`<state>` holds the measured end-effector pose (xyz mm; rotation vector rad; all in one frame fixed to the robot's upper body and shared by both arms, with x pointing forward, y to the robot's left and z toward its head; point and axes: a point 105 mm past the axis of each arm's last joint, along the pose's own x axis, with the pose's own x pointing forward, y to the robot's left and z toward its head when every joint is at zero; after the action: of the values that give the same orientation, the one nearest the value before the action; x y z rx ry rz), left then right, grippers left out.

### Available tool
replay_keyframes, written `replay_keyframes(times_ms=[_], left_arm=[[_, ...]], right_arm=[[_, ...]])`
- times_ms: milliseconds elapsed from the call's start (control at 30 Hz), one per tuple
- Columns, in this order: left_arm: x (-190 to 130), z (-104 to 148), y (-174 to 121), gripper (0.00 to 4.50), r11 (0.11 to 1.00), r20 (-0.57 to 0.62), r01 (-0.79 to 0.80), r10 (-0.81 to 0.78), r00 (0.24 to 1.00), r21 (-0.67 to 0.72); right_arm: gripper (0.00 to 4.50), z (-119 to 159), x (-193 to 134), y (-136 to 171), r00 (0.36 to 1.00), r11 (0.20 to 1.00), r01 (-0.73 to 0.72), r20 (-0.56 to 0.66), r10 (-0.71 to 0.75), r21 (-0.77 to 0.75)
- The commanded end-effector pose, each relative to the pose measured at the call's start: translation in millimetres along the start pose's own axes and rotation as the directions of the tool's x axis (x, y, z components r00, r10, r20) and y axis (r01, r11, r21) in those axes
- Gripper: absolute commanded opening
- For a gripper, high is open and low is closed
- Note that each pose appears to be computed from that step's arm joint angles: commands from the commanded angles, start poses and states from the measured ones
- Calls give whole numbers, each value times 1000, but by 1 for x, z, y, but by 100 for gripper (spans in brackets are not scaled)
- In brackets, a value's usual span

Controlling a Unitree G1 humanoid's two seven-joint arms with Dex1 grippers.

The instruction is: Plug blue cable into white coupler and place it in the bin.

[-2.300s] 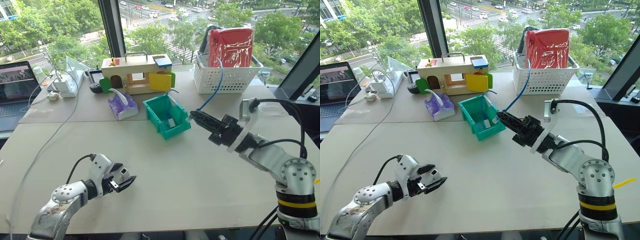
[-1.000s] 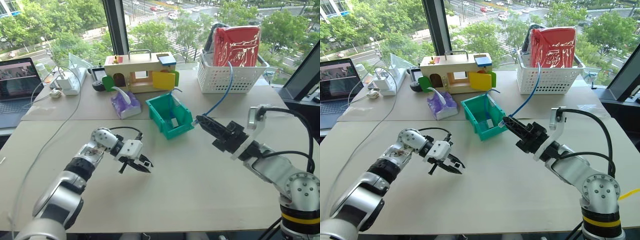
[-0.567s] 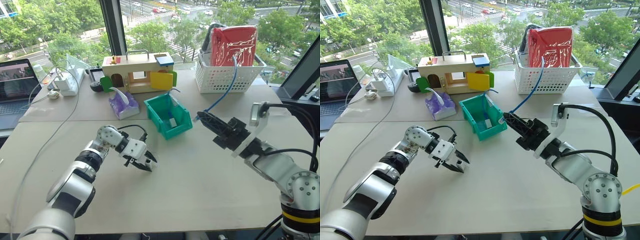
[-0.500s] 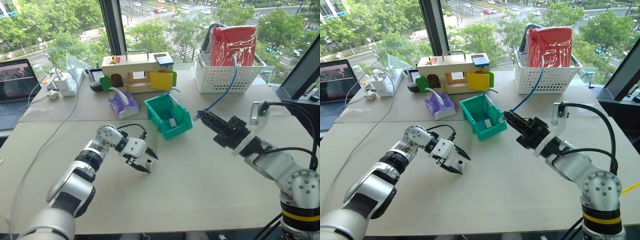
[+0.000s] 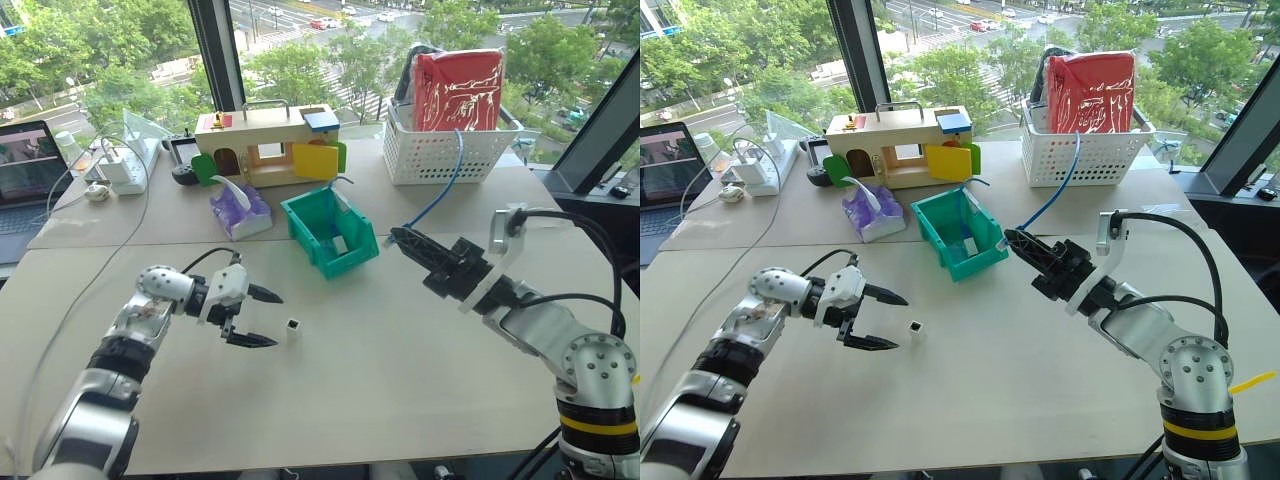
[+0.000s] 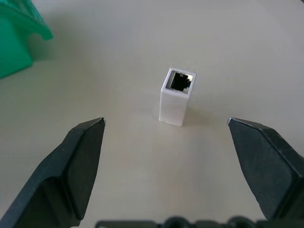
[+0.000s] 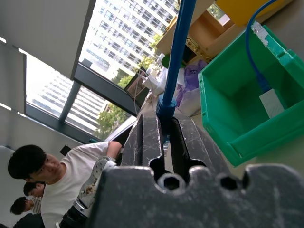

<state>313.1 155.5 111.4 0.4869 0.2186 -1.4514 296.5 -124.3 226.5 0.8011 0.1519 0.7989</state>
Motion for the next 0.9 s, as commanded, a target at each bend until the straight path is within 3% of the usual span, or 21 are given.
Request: replay_keyframes(times_ms=[33,200,400,667,900], left_arm=[[-16,25,-6,444,991,94,-109,116,989,-75],[-18,19,-18,444,921,65,-303,328,943,-246],[-1,2,-48,444,702,-22,-520,586,810,-486],[27,-6,-80,444,604,-94,-552,621,778,-575],[40,4,-71,444,565,-80,-566,661,746,-600]], right_arm=[[0,7,2,10,999,998,-51,0,51,-34],[0,6,5,9,998,998,-61,-9,61,-24],[0,1,7,11,997,997,-70,-18,70,-19],[0,-3,9,15,997,997,-74,-17,74,-13],[0,-4,7,16,998,998,-61,-7,61,-11]])
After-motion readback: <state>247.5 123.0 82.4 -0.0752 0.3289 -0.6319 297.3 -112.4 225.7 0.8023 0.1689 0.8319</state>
